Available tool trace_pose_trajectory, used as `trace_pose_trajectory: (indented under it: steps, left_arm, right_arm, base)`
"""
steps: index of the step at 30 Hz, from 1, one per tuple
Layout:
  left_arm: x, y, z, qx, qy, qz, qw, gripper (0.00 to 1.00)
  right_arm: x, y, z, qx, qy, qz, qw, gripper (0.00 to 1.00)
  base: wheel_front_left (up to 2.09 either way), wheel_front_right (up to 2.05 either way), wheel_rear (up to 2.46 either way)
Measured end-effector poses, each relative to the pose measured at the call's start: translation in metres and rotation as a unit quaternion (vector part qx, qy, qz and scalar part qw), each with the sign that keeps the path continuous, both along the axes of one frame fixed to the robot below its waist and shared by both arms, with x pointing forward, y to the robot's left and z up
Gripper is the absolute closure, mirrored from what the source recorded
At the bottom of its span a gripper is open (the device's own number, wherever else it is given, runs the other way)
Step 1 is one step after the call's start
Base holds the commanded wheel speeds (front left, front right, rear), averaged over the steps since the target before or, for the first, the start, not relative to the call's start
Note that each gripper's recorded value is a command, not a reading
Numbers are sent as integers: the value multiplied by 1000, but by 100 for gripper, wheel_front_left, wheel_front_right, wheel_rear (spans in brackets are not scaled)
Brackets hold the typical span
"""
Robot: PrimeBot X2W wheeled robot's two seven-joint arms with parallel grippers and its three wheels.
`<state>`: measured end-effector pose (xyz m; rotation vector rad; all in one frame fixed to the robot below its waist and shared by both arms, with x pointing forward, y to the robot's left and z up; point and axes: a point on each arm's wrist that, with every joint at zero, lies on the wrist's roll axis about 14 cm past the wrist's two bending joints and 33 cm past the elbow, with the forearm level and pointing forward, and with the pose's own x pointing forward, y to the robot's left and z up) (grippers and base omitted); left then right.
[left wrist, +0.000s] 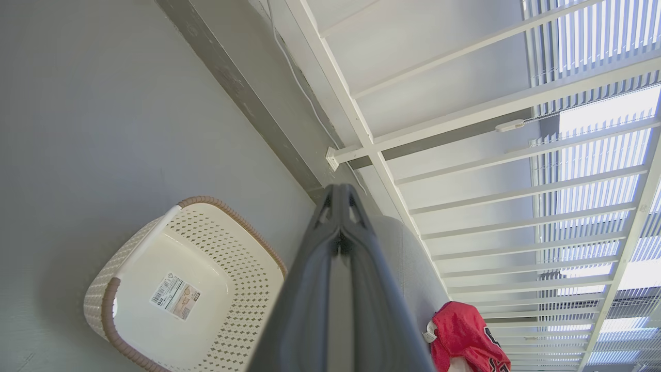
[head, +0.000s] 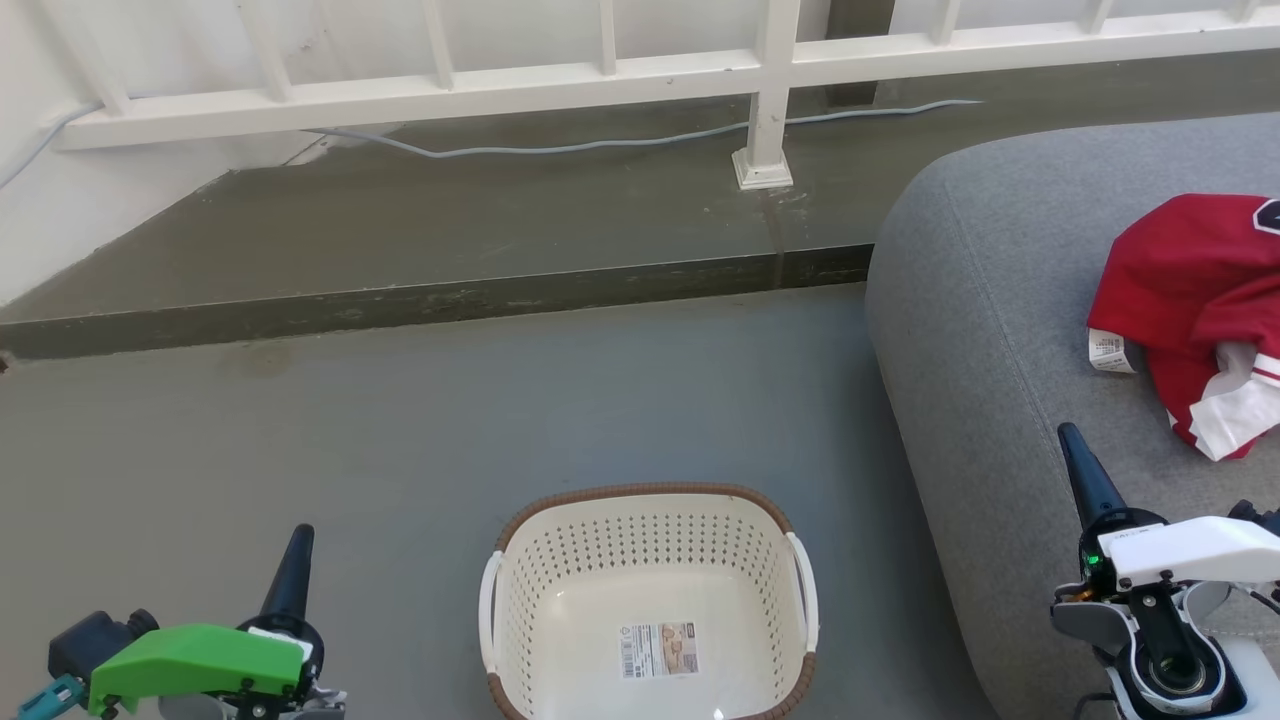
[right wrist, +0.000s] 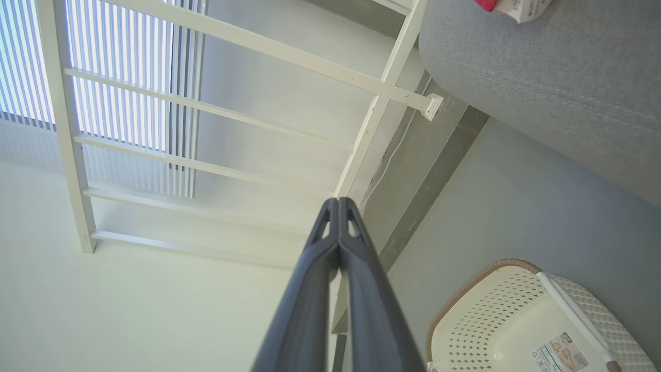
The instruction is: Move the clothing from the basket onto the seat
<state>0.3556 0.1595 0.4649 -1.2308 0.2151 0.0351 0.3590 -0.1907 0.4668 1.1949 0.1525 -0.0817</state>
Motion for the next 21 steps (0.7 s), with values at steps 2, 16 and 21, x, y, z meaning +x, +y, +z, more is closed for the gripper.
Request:
trace_pose_trajectory:
  steps: [2, 16, 21]
  left_arm:
    - [2, 2, 2, -15, -5, 6, 1000, 100]
    - [9, 14, 7, -106, -17, 34, 994, 100]
    - [10, 18, 7, -137, -18, 44, 989, 100]
  right_arm:
    - [0, -1, -1, 16, 1, -5, 1000, 100]
    - [8, -8, 5, 115, -17, -29, 993, 100]
    - [11, -11, 8, 149, -24, -37, 988, 100]
  base:
    - [0, 0, 0]
    - [0, 0, 0]
    - [0, 0, 0]
